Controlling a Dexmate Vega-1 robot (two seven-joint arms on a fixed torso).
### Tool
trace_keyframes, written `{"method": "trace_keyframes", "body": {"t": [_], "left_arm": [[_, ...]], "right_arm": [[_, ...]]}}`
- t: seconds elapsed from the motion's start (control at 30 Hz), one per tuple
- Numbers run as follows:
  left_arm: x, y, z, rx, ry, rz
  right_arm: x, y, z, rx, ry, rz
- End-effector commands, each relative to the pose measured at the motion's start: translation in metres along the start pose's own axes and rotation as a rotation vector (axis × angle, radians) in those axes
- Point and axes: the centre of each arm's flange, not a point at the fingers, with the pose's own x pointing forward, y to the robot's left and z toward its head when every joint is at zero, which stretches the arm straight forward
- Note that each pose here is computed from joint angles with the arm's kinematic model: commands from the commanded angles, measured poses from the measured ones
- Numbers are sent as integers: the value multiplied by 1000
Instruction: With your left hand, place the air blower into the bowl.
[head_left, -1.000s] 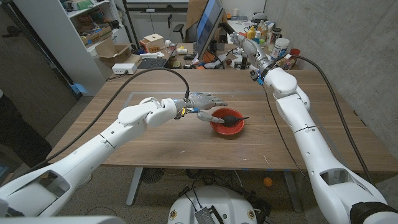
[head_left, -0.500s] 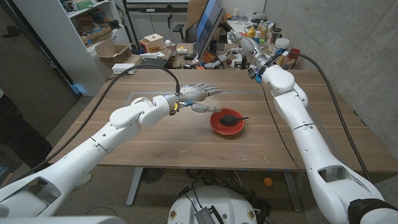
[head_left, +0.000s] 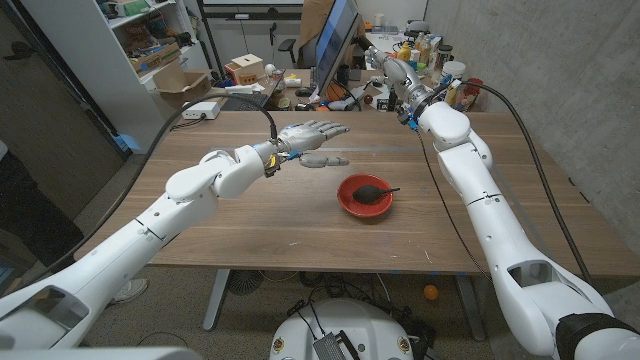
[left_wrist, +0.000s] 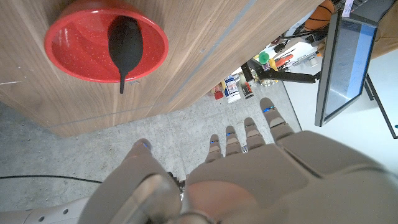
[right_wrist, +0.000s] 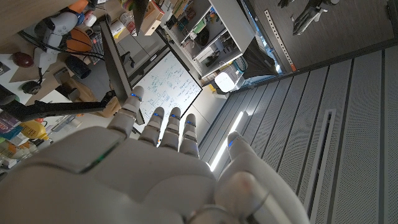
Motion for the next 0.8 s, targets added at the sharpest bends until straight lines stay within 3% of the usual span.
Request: {"method": "trace_keyframes", "body": {"t": [0.03,0.8], "left_arm": [[-1,18,-12,-28,35,35],[-8,40,-13,-134,52,115]], "right_arm": [[5,-3,-1,-10,4,-3],[7,-18,-5,-28,46,-21]]}}
